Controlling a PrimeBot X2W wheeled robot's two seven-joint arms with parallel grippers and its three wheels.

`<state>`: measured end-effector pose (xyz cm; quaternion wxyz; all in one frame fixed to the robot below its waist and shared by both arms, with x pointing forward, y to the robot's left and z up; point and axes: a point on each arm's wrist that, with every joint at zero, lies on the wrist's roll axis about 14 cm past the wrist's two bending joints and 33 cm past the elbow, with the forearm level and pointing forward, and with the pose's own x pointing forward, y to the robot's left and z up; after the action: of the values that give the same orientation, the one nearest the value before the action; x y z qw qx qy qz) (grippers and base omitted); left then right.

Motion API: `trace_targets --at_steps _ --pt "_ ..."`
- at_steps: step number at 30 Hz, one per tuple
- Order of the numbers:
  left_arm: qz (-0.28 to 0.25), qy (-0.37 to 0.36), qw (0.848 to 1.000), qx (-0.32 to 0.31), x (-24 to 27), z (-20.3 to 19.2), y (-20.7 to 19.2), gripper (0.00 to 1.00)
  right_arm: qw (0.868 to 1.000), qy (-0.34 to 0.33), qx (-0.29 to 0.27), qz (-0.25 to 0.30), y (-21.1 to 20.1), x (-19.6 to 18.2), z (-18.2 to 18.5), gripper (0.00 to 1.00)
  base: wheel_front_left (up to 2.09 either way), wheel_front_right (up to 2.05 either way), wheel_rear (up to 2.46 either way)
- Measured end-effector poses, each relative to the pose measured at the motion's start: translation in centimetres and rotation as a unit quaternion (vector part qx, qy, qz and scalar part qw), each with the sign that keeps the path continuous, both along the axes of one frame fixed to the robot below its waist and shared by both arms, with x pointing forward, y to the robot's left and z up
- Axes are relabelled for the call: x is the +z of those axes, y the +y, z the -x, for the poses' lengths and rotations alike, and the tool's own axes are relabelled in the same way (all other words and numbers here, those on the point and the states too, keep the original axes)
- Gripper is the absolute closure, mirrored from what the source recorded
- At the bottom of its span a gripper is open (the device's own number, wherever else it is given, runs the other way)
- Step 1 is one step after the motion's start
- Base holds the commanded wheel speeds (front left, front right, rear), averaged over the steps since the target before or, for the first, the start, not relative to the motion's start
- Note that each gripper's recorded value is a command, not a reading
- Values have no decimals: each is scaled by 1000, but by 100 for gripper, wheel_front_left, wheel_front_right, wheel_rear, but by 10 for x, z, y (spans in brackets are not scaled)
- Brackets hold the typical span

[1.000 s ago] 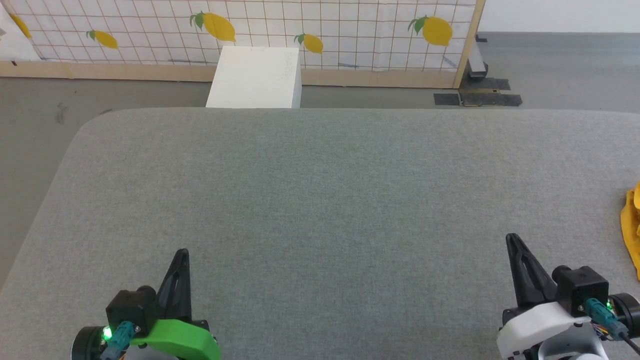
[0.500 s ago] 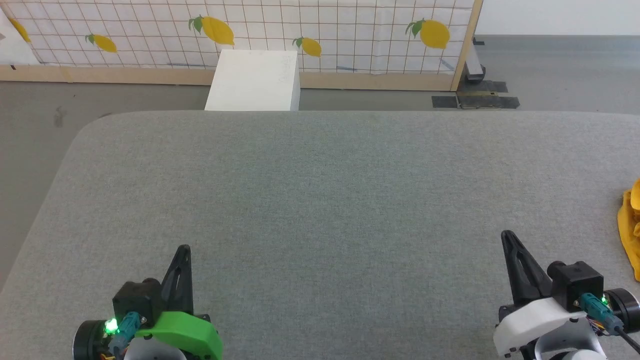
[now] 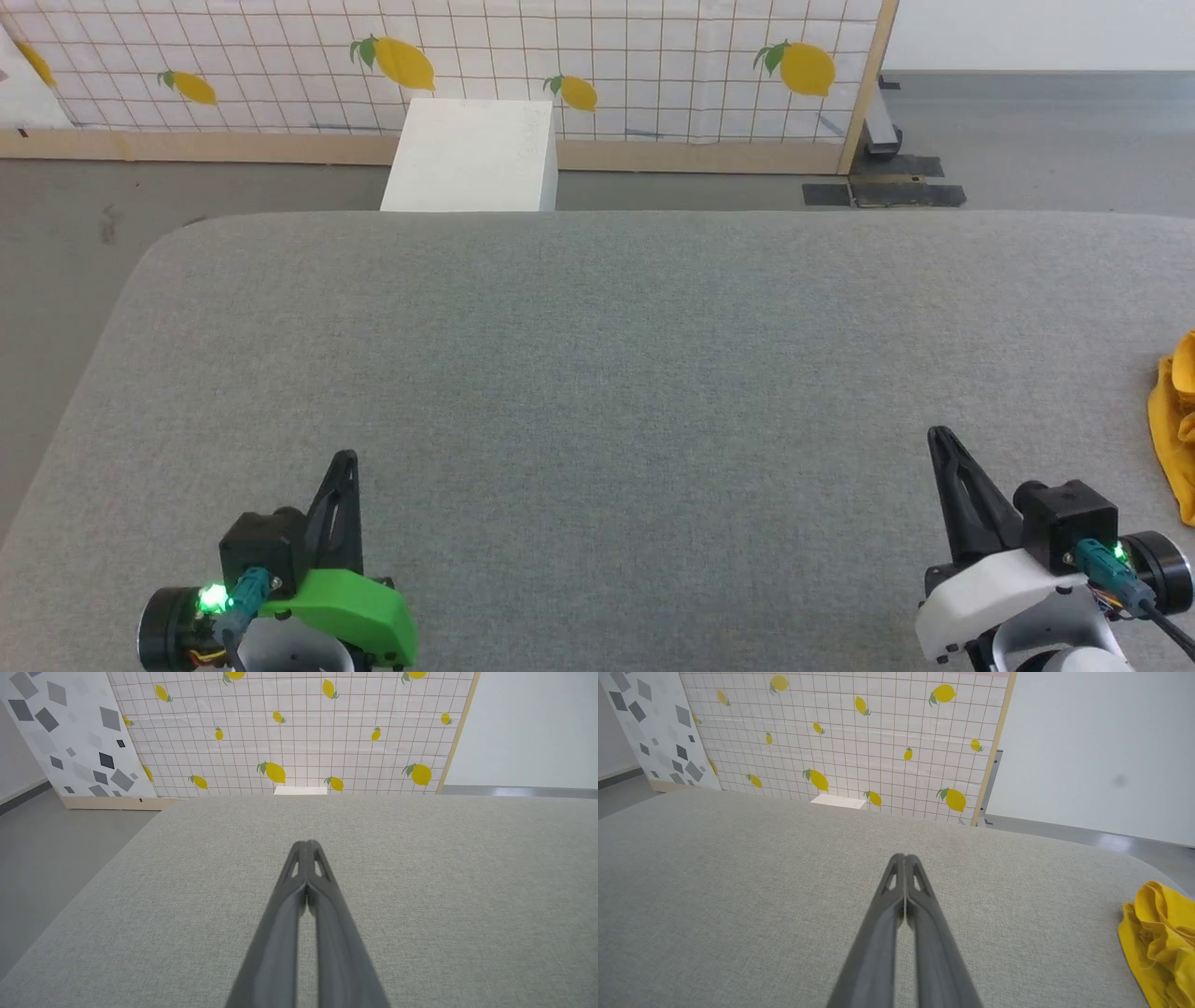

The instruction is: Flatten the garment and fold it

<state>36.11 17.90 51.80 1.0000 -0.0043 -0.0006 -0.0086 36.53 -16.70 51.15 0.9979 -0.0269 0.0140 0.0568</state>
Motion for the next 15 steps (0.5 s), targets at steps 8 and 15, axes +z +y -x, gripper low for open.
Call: trace_targets --at_steps 8,15 --pt "-11 2 1000 -1 2 -3 -1 100 1000 -1 3 0 2 3 -1 100 0 0 0" --pt "-18 3 1000 1 4 -5 -2 100 1000 -3 5 0 4 6 -2 100 0 0 0"
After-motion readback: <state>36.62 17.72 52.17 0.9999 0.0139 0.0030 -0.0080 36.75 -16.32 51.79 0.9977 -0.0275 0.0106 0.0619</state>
